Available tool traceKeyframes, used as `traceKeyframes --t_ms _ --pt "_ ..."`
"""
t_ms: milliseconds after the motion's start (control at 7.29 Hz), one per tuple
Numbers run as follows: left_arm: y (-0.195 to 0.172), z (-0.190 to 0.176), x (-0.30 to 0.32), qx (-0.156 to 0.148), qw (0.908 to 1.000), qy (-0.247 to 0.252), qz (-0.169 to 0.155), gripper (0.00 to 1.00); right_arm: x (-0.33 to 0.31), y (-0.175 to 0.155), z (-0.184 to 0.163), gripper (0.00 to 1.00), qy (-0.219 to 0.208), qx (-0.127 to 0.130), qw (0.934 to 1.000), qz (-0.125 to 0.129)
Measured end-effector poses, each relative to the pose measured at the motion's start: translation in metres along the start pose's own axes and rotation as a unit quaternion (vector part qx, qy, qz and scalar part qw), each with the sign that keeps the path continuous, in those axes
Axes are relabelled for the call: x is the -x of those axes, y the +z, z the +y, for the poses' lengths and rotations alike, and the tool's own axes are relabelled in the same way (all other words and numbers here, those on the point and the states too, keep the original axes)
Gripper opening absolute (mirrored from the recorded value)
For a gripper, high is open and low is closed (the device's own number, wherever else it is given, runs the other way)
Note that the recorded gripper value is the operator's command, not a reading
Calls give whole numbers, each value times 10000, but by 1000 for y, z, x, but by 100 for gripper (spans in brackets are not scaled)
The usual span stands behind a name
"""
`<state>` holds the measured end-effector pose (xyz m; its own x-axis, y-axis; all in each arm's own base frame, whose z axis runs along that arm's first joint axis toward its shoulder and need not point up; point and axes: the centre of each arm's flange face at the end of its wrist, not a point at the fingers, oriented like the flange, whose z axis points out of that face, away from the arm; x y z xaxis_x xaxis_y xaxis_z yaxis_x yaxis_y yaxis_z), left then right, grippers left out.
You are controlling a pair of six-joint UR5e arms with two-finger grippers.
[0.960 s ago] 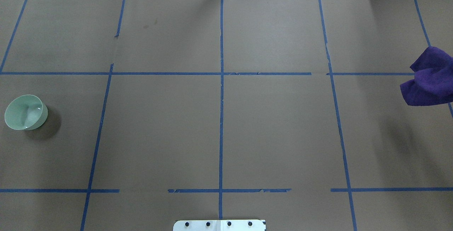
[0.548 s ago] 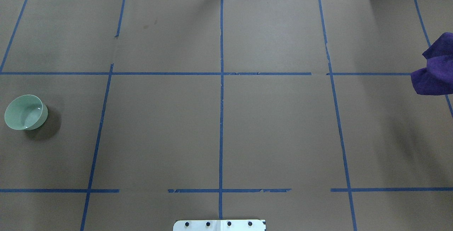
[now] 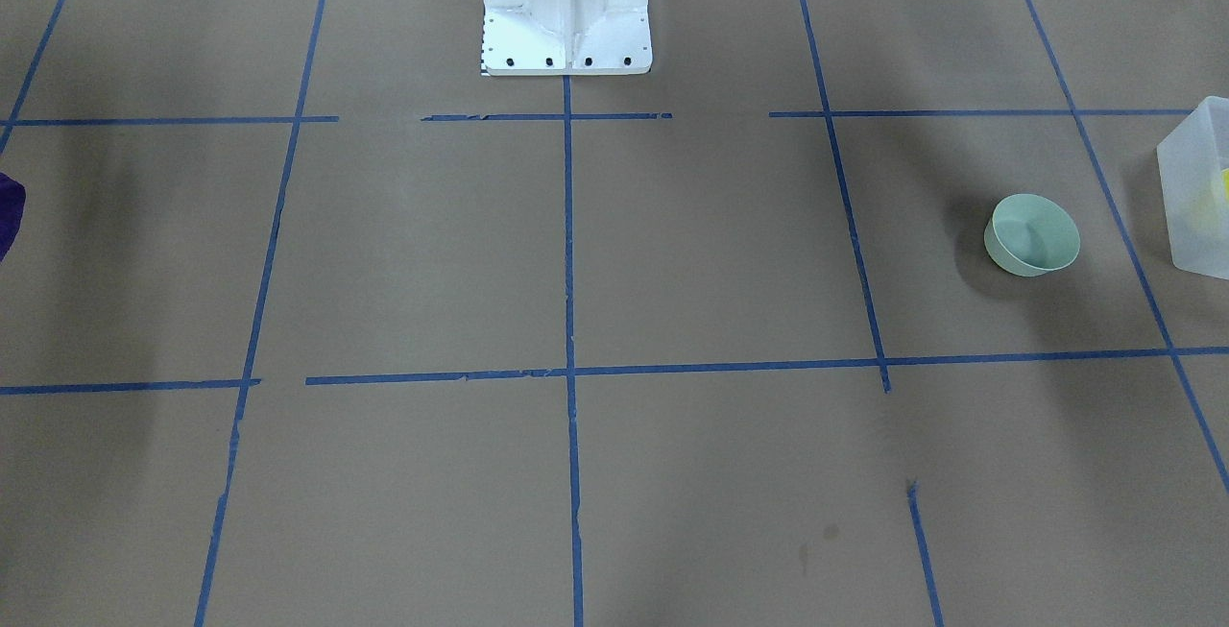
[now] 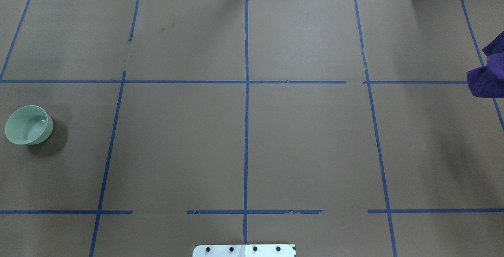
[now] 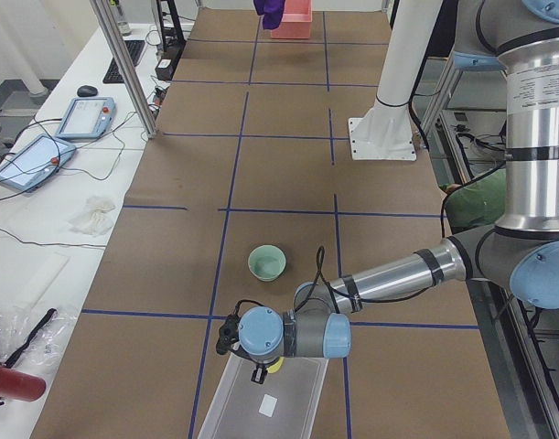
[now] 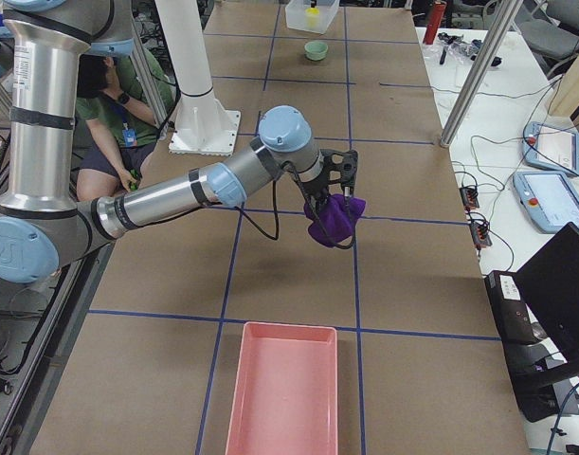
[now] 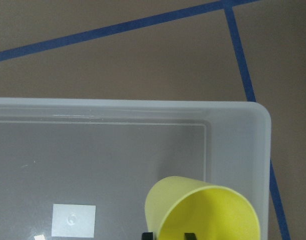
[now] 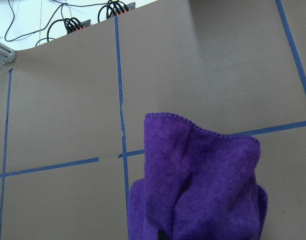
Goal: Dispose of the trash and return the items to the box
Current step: 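Drop the cup into the clear bin while right gripper carries cloth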
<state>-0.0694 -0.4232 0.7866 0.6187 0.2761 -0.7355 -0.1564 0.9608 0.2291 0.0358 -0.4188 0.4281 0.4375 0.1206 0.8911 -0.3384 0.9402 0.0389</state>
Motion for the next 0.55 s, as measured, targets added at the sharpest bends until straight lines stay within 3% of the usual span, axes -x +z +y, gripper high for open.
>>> traceKeyframes --t_ms 274,548 --pt "-13 -19 -13 -388 9978 519 -103 100 -1 -1 -1 0 1 -13 10000 2" --pt "-50 -51 -50 -928 9878 1207 -338 100 -3 -2 -1 0 17 -32 10000 18"
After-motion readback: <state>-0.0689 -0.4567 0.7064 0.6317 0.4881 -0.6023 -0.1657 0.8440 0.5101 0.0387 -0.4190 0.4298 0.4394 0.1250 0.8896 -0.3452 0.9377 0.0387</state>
